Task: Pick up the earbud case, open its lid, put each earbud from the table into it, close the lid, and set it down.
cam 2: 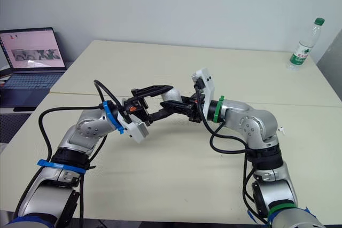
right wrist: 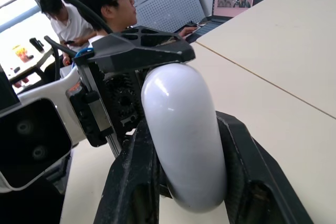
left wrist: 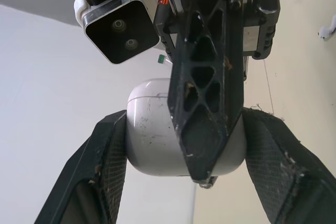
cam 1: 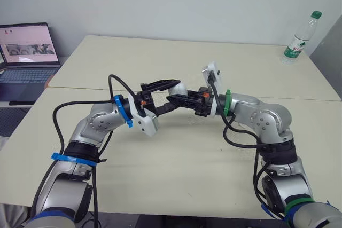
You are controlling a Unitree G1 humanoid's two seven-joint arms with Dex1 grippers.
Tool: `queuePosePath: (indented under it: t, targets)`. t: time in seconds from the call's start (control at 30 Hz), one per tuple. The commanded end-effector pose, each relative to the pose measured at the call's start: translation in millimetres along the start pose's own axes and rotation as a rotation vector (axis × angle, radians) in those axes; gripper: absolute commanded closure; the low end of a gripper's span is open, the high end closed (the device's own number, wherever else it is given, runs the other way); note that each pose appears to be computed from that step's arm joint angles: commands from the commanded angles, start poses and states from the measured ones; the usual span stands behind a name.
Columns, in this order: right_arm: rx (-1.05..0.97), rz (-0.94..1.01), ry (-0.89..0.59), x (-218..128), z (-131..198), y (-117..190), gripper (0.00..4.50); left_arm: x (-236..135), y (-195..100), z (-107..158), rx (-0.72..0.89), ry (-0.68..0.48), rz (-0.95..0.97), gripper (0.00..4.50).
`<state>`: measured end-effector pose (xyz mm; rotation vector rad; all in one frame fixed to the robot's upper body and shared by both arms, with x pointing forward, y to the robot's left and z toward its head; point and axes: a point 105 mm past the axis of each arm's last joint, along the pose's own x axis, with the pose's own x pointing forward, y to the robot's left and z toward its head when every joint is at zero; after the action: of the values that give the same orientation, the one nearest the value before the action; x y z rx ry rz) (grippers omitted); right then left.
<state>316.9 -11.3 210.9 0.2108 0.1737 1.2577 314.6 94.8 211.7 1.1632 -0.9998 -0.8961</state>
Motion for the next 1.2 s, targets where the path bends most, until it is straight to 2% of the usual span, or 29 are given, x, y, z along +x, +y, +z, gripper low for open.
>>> queuePosePath:
  t: [0.03, 0.47, 0.63, 0.93, 1.03, 1.13, 1.2]
  targets:
    - [-0.021, 0.057, -0.028, 0.9, 9.1, 9.0, 3.44, 0.4, 19.8, 1.9, 0.046, -0.011, 0.057, 1.68]
    - [-0.036, 0.073, -0.009, -1.8, 7.3, 9.8, 3.44, 1.2, 20.2, 0.6, 0.046, -0.008, 0.056, 1.68]
    - [-0.038, 0.065, -0.008, -2.8, 7.1, 8.7, 1.82, 1.2, 20.5, 0.8, 0.046, -0.008, 0.057, 1.68]
    - [-0.018, 0.065, -0.008, -3.9, 5.8, 8.0, 1.82, 2.1, 19.3, 1.8, 0.043, -0.014, 0.055, 1.68]
    - [-0.009, 0.063, -0.013, -4.4, 6.9, 6.9, 2.36, 2.1, 18.8, 2.3, 0.042, -0.016, 0.053, 1.68]
    - [-0.005, 0.063, -0.02, -4.1, 9.0, 6.5, 3.43, 2.2, 17.3, 3.1, 0.04, -0.02, 0.05, 1.68]
    - [-0.007, 0.064, -0.021, -3.8, 9.5, 6.8, 3.55, 2.6, 15.9, 4.5, 0.038, -0.025, 0.047, 1.68]
